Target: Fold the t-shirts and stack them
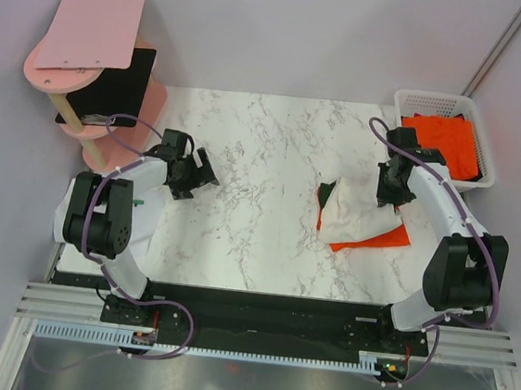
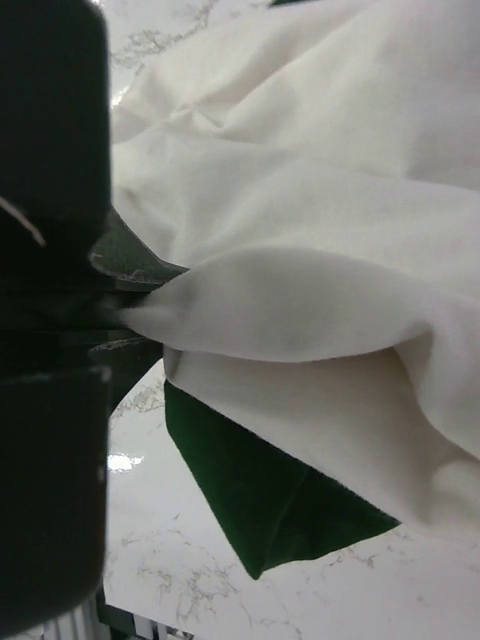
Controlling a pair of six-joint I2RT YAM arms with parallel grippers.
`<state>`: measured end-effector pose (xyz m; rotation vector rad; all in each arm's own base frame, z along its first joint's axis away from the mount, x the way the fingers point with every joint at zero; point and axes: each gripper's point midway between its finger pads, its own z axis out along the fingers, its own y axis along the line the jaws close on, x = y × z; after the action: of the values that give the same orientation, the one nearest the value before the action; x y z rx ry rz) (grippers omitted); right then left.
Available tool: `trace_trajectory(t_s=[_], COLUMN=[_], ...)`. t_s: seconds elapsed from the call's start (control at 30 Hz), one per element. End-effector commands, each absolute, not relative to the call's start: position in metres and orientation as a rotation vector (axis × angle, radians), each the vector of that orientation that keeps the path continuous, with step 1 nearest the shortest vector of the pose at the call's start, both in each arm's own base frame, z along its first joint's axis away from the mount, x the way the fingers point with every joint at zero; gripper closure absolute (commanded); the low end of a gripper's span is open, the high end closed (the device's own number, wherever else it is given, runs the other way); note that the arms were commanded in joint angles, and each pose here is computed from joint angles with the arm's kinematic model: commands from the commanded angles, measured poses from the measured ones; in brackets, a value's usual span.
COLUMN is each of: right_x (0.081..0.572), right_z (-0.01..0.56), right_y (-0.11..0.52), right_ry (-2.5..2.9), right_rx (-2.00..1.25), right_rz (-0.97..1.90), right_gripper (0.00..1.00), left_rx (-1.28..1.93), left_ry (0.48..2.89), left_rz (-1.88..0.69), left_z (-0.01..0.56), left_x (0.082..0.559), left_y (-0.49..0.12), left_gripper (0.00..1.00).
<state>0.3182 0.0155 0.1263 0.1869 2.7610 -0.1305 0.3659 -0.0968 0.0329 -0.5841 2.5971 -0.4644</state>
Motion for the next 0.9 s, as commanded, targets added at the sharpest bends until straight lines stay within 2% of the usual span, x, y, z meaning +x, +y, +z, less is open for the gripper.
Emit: trace_trajectory(t_s=[0.0, 0.1, 0.13, 0.2, 0.23, 0.27, 0.53, 0.7, 0.87], right_x=[0.325, 0.330, 0.332, 0.339, 0.335, 0.340, 0.330, 0.331, 0.334], right_z=[0.129, 0.133, 0.136, 0.147, 0.146, 0.153, 0.209, 0.181, 0.156], right_y=[-0.009, -0.022, -0.026, -0.028, -0.030, -0.029, -0.013, 0.005, 0.009], right_ry=[2.736, 2.698, 2.676, 2.593, 2.574, 2.523, 2.323, 2.412, 2.433], right_rx=[0.256, 0.324, 0.337, 0.366, 0.366, 0.369, 0.306, 0.255, 0.264], right_rz=[-0.343, -0.459, -0.487, -0.482, -0.487, -0.462, -0.255, -0.156, -0.138], right_gripper=[0.91, 0.67, 0.48, 0.30, 0.11, 0.02, 0.02, 0.02, 0.02], left_rx=[-0.545, -0.514, -0.484, -0.443, -0.392, -0.367, -0.036, 0.076, 0.185], left_ry=[2.675, 2.672, 2.670, 2.674, 2.681, 2.682, 2.677, 2.608, 2.445], left_rz=[-0.448, -0.485, -0.498, -0.509, -0.518, -0.520, -0.642, -0.815, -0.986], left_z=[0.009, 0.011, 0.012, 0.013, 0.014, 0.015, 0.036, 0.062, 0.118], left_x=[0.351, 0.349, 0.348, 0.345, 0.341, 0.338, 0.304, 0.298, 0.310], left_y=[-0.101, -0.110, -0.117, -0.126, -0.138, -0.144, -0.249, -0.310, -0.363], left_gripper=[0.02, 0.02, 0.02, 0.02, 0.02, 0.02, 0.02, 0.03, 0.05])
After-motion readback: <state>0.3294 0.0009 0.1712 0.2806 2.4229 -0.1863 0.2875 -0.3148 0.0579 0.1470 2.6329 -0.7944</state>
